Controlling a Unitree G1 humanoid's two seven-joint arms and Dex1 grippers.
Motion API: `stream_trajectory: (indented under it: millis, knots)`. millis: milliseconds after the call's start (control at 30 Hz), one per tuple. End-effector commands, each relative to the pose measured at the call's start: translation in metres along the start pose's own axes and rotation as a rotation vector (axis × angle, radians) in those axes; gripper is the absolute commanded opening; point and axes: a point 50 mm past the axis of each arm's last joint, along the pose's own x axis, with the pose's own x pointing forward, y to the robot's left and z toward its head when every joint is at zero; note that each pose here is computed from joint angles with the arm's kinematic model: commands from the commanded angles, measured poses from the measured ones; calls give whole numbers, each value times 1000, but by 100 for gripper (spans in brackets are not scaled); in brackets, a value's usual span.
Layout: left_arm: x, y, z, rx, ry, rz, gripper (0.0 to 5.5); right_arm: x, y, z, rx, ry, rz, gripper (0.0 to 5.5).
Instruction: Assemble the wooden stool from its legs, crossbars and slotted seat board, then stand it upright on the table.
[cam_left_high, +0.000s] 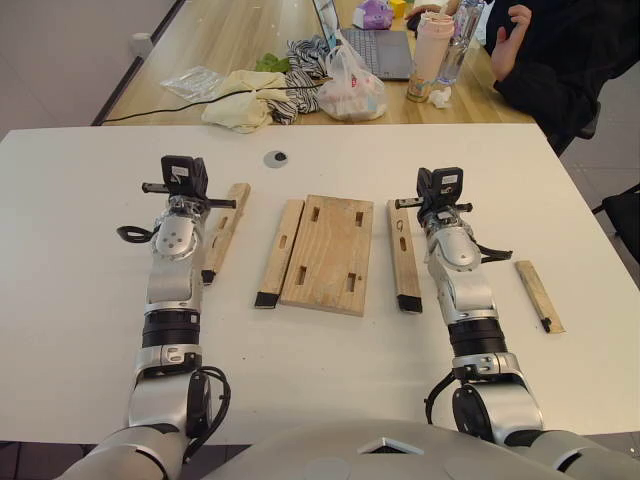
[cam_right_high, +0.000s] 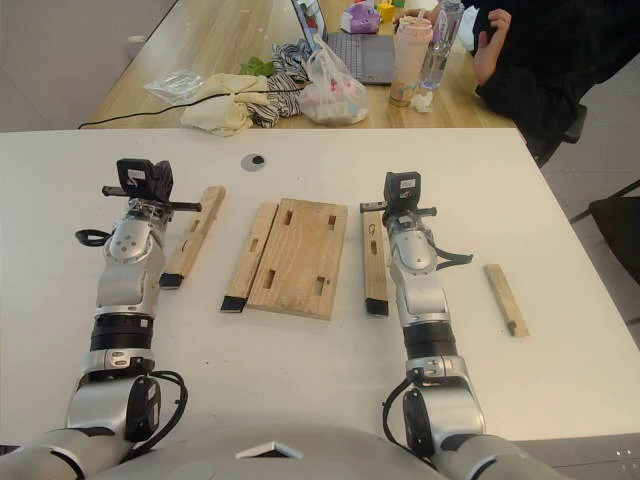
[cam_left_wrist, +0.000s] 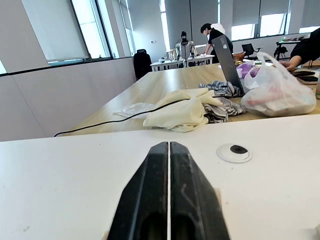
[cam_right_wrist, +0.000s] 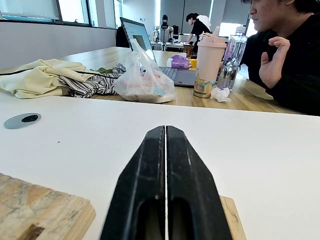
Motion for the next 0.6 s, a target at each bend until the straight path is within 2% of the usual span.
stream_trajectory:
  millis: [33, 367, 500, 600]
  knots:
    - [-4, 7, -16, 25, 75, -4, 0, 1, -4, 2, -16, -6, 2, 2]
    - [-8, 3, -30, 18, 128, -42, 0, -1, -2, -1, -19, 1, 12, 2]
    - [-10, 1, -32, 2, 137, -71, 51, 0, -4, 0, -20, 2, 9, 0]
    - [-9, 13, -33, 29, 174, -101, 87, 1, -5, 0, -22, 1, 4, 0]
